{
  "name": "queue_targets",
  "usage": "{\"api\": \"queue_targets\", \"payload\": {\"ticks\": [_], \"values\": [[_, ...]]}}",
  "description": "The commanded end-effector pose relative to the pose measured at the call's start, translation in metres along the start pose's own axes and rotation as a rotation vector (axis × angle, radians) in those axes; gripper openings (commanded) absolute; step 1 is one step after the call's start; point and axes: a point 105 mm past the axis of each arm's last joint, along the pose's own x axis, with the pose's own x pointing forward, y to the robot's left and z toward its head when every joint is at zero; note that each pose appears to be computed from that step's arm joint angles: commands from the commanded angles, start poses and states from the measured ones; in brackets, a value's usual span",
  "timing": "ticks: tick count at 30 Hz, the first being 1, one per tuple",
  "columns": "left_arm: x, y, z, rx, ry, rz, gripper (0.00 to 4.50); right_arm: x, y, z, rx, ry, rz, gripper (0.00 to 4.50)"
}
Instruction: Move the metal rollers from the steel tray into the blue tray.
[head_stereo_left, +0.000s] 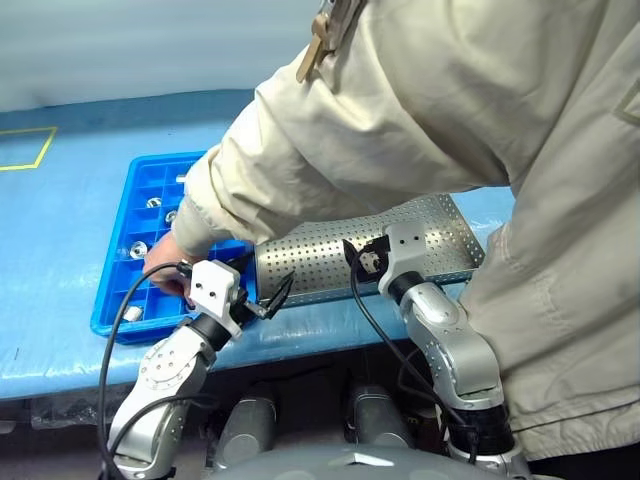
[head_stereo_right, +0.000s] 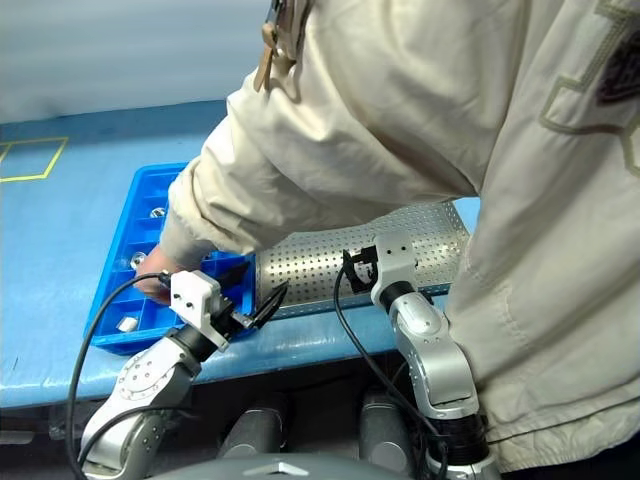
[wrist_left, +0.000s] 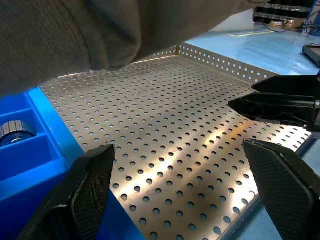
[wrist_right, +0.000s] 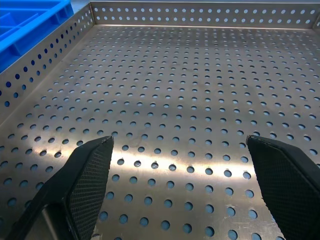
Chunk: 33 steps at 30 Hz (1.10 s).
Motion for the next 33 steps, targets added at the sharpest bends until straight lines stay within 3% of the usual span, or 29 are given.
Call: {"api": "queue_targets", "payload": {"ticks": [1,33], "values": [[0.0,-0.008,0.009,0.016,-0.025,-0.04,4.5,-0.001,0.0,0.008,-0.009,-0.032,-0.002,4.49],[-0.005,-0.01,0.004,0.011,-0.012,0.003,4.5,0.004,0.011,0.004,-0.049,0.012,0.058,4.49]]}}
